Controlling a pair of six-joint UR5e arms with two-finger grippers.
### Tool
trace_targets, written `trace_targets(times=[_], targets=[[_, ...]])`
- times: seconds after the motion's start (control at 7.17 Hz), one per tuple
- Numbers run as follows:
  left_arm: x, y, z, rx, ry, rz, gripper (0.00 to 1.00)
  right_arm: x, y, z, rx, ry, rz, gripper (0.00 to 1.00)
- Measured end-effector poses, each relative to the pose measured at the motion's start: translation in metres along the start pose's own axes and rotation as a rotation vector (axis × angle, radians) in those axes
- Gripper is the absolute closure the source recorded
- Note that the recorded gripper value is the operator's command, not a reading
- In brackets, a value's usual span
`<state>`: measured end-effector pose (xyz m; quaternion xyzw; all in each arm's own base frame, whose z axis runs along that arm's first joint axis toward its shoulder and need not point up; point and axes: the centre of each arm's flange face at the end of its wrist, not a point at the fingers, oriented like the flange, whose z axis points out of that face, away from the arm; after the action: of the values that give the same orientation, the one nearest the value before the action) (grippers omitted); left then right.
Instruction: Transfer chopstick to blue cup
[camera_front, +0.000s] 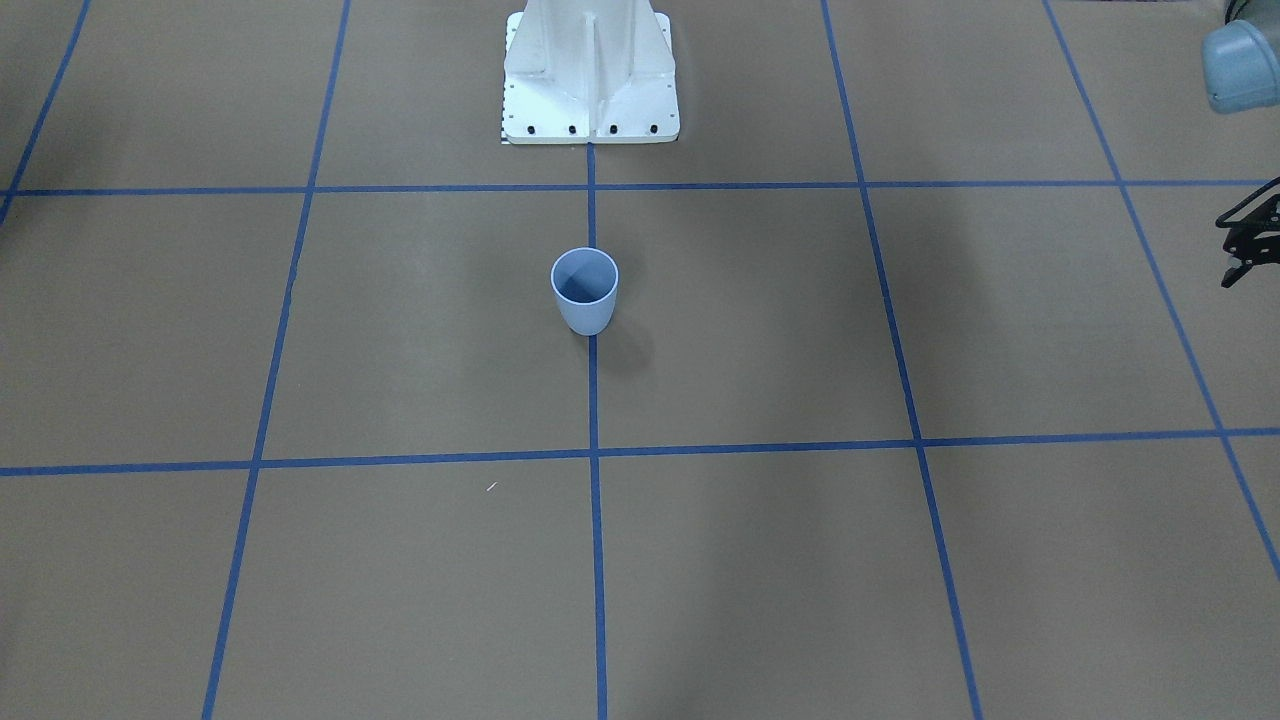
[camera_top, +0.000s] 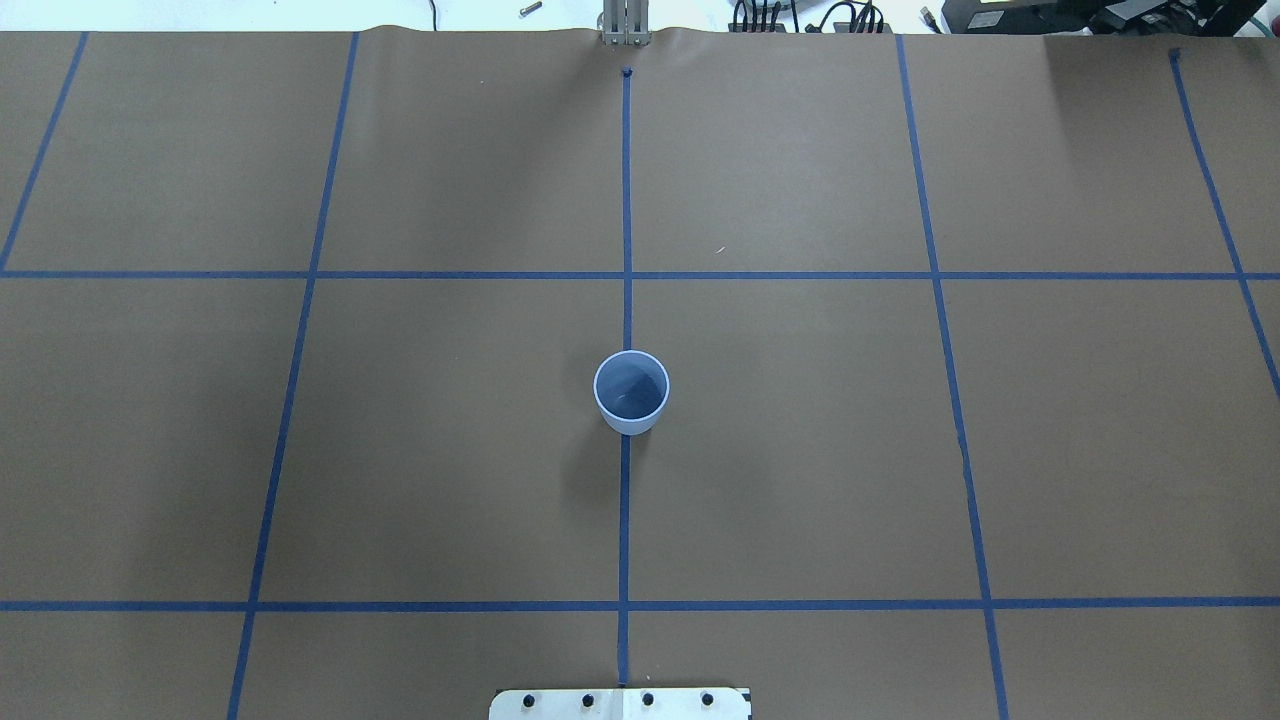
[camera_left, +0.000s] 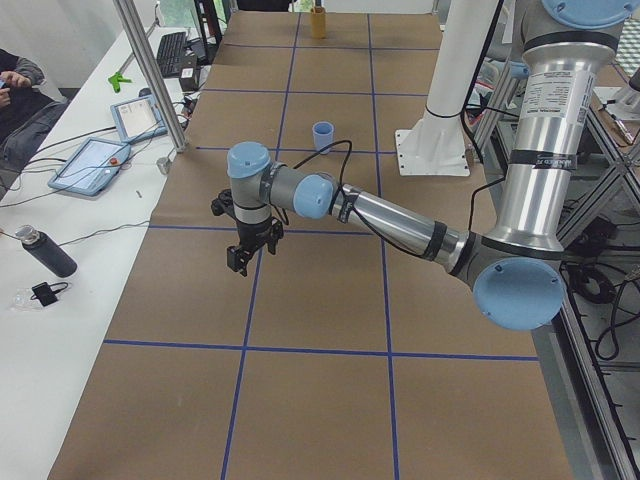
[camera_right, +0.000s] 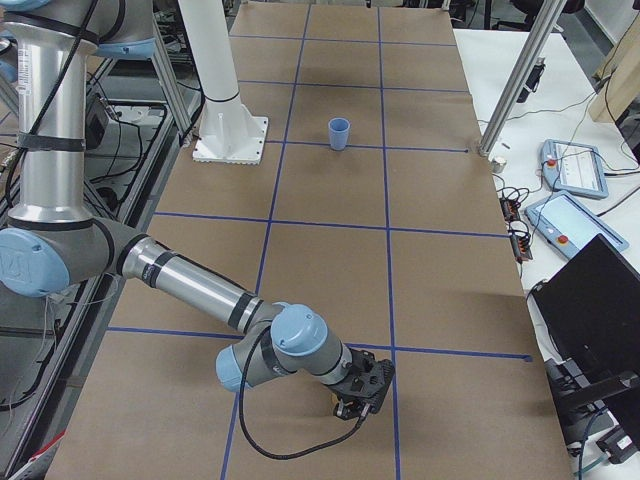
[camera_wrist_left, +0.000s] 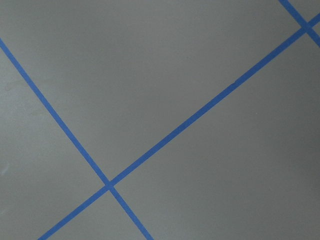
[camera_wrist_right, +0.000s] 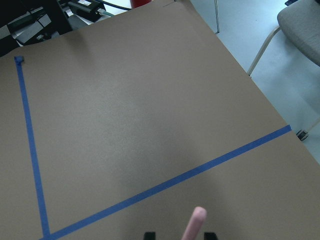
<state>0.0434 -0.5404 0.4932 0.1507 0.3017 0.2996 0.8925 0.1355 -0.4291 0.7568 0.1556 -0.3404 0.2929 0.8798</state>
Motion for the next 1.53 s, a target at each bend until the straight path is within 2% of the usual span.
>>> trace_targets(times=[0.42, 0.56, 0.84, 1.25, 1.53], targets=[[0.000, 0.000, 0.000, 0.000, 0.000, 0.000, 0.01, 0.000, -0.003, 0.001, 0.008, 0.010, 0.030, 0.49], [0.000, 0.000, 0.000, 0.000, 0.000, 0.000, 0.01, 0.001, -0.004, 0.002, 0.014, 0.020, 0.034, 0.52], [0.000, 0.000, 0.000, 0.000, 0.000, 0.000, 0.01, 0.001, -0.008, 0.004, 0.020, 0.030, 0.039, 0.98], [0.000, -0.001, 0.000, 0.001, 0.000, 0.001, 0.01, -0.006, -0.013, 0.000, 0.031, 0.018, 0.043, 1.00], [0.000, -0.001, 0.001, -0.001, 0.001, 0.001, 0.01, -0.022, -0.019, -0.019, 0.047, -0.029, 0.023, 1.00]])
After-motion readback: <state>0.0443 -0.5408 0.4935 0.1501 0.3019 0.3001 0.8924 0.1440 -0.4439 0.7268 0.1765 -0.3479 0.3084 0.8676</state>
